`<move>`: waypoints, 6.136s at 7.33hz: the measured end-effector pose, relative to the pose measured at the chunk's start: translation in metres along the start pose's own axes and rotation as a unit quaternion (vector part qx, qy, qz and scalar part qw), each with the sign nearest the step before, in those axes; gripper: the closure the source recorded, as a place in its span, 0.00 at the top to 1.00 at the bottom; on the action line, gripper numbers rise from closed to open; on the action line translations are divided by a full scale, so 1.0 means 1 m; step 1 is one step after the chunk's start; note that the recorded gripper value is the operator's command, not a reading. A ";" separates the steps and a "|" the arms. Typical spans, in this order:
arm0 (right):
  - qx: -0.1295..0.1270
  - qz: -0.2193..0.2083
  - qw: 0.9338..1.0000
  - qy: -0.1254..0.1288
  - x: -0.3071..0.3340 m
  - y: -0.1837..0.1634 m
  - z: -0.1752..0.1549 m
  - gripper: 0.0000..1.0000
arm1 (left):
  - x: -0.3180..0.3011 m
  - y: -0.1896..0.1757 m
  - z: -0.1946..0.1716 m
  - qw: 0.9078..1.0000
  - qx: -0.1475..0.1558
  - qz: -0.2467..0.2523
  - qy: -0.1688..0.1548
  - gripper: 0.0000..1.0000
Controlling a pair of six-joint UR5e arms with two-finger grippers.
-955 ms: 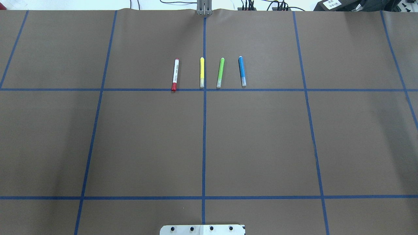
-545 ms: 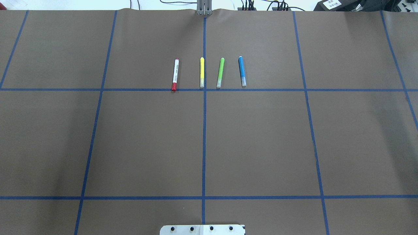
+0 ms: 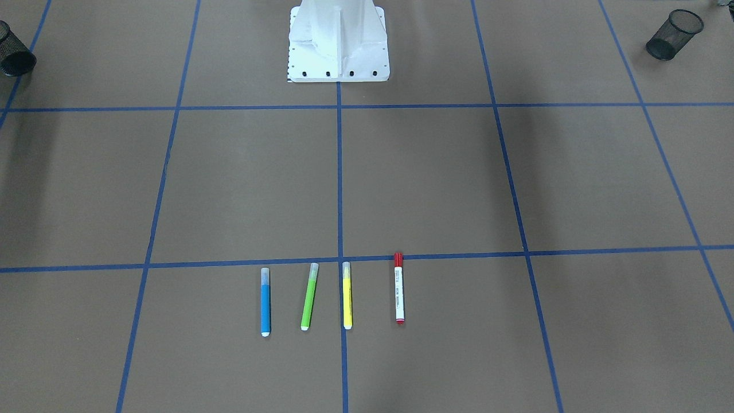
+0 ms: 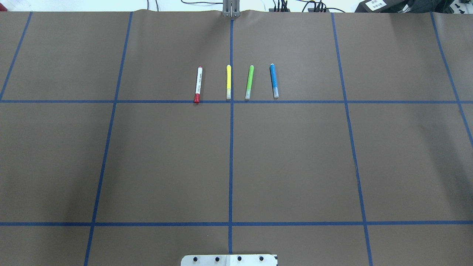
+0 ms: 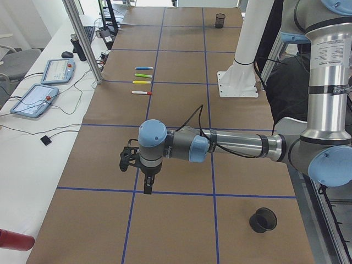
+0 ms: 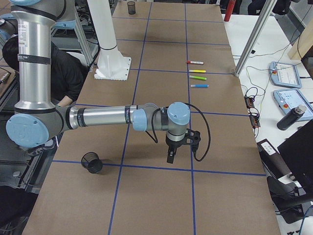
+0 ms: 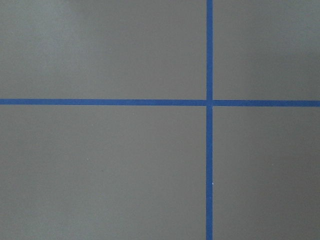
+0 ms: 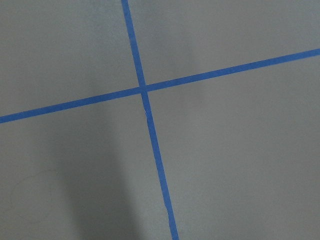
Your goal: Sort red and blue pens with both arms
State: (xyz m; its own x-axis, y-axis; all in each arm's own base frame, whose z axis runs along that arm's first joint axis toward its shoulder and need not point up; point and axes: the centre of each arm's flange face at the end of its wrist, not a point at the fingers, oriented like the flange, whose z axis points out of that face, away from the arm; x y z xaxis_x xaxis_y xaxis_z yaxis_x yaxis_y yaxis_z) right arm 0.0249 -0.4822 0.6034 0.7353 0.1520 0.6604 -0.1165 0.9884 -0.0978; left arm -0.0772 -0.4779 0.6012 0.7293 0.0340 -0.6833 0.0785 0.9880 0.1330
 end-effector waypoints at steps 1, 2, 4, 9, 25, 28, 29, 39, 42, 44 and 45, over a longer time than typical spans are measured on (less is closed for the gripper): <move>-0.003 -0.030 1.000 0.006 -0.034 -0.016 0.007 1.00 | 0.017 -0.010 -0.004 1.000 0.001 0.010 0.022 1.00; -0.010 -0.046 0.999 0.012 -0.054 -0.031 0.020 1.00 | 0.035 -0.024 -0.007 0.998 0.001 0.021 0.056 1.00; -0.005 -0.066 0.998 -0.006 -0.060 -0.046 0.042 1.00 | 0.081 -0.069 -0.012 0.995 -0.005 0.027 0.101 1.00; -0.004 -0.118 0.993 -0.014 -0.187 -0.100 0.026 1.00 | 0.245 -0.228 0.009 0.988 -0.034 0.089 0.123 1.00; 0.013 -0.078 0.996 -0.044 -0.398 -0.096 0.041 1.00 | 0.699 -0.181 0.202 0.996 -0.057 0.038 0.052 0.78; 0.012 -0.081 0.996 -0.046 -0.405 -0.097 0.041 1.00 | 0.700 -0.171 0.221 0.996 -0.063 0.042 0.047 0.62; 0.012 -0.081 0.996 -0.046 -0.406 -0.097 0.041 1.00 | 0.700 -0.168 0.226 0.996 -0.066 0.042 0.046 0.56; 0.011 -0.082 0.996 -0.046 -0.407 -0.099 0.041 1.00 | 0.693 -0.186 0.200 0.997 -0.053 -0.001 0.053 0.00; 0.015 -0.088 0.995 -0.052 -0.438 -0.092 0.038 0.99 | 0.639 -0.233 0.160 0.996 -0.051 -0.041 0.057 0.00; 0.024 -0.072 0.996 -0.044 -0.505 -0.074 0.049 0.99 | 0.609 -0.248 0.147 0.996 -0.047 -0.057 0.057 0.00; 0.033 -0.070 0.996 -0.041 -0.538 -0.071 0.058 0.98 | 0.595 -0.254 0.144 0.995 -0.045 -0.064 0.056 0.00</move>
State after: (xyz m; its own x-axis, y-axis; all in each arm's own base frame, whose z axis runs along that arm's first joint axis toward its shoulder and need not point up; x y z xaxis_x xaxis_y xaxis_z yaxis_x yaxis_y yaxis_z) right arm -0.4015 -0.6342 0.2984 0.6915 0.0083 0.7223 -0.0620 0.9969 0.0479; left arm 0.4346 -0.7303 0.2637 0.6365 -0.0815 -0.7670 0.1015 0.9946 -0.0215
